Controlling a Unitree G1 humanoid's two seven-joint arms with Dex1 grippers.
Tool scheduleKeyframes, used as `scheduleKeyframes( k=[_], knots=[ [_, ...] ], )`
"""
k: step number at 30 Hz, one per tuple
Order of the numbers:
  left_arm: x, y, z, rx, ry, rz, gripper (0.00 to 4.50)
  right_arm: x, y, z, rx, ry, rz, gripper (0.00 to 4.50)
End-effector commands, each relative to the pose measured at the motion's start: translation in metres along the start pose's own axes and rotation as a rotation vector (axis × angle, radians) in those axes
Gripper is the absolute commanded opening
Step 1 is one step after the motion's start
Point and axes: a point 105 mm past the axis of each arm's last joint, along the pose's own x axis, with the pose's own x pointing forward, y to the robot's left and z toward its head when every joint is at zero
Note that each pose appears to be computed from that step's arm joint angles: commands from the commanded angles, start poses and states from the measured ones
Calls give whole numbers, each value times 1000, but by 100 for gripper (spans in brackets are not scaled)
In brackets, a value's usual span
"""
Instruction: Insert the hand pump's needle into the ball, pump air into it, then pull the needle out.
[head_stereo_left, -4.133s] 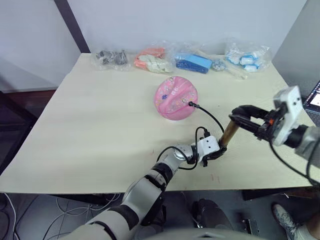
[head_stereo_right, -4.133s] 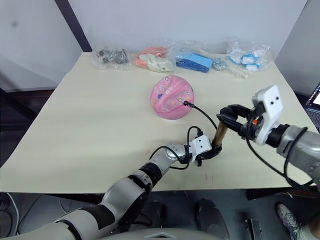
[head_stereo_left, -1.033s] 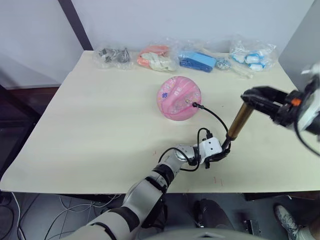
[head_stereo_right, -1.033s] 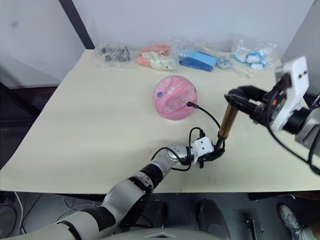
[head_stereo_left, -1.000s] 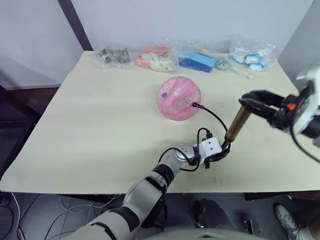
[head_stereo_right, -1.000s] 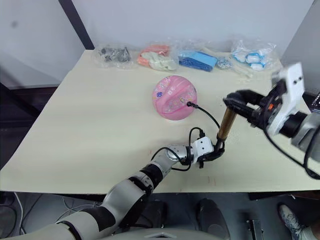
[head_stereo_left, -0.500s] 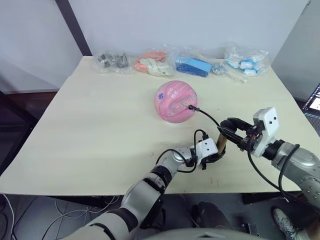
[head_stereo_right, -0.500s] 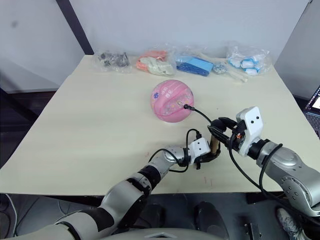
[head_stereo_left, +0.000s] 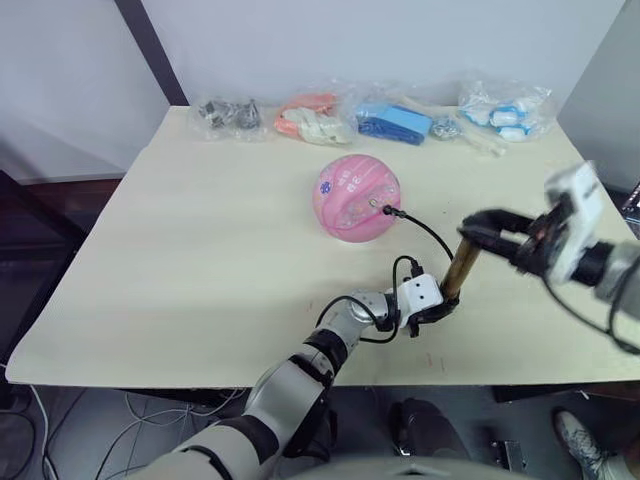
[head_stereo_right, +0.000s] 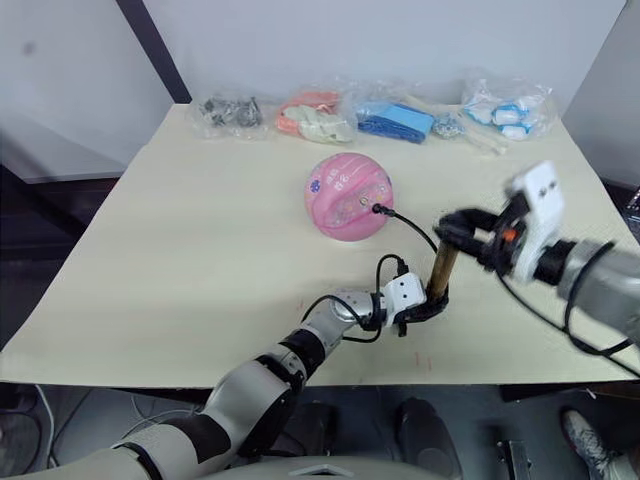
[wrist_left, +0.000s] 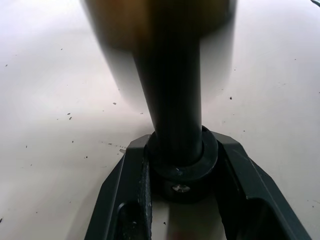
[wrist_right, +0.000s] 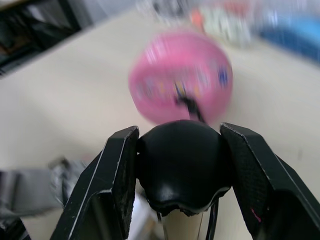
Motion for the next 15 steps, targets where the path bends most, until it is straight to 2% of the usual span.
scheduleKeyframes(
  k=[1, 3, 6, 8, 13, 15],
  knots=[
    [-8, -22, -43, -56, 160, -59, 114, -17, 3, 52, -77, -134, -17, 206],
    [-8, -22, -44, -53, 162, -59, 114, -19, 4, 60, -81, -140, -17, 206],
    [-8, -22, -44, -54, 164, -59, 114, -29, 5, 86, -131, -165, -20, 206],
    [-8, -22, -44, -54, 164, -59, 114, -32, 5, 89, -135, -160, -22, 206],
    [-8, -21, -44, -55, 161, -58, 114, -23, -1, 47, -88, -51, -31, 206],
    [-9, -21, -44, -54, 162, -59, 114, -17, -8, 12, -25, 5, -41, 206]
  ],
)
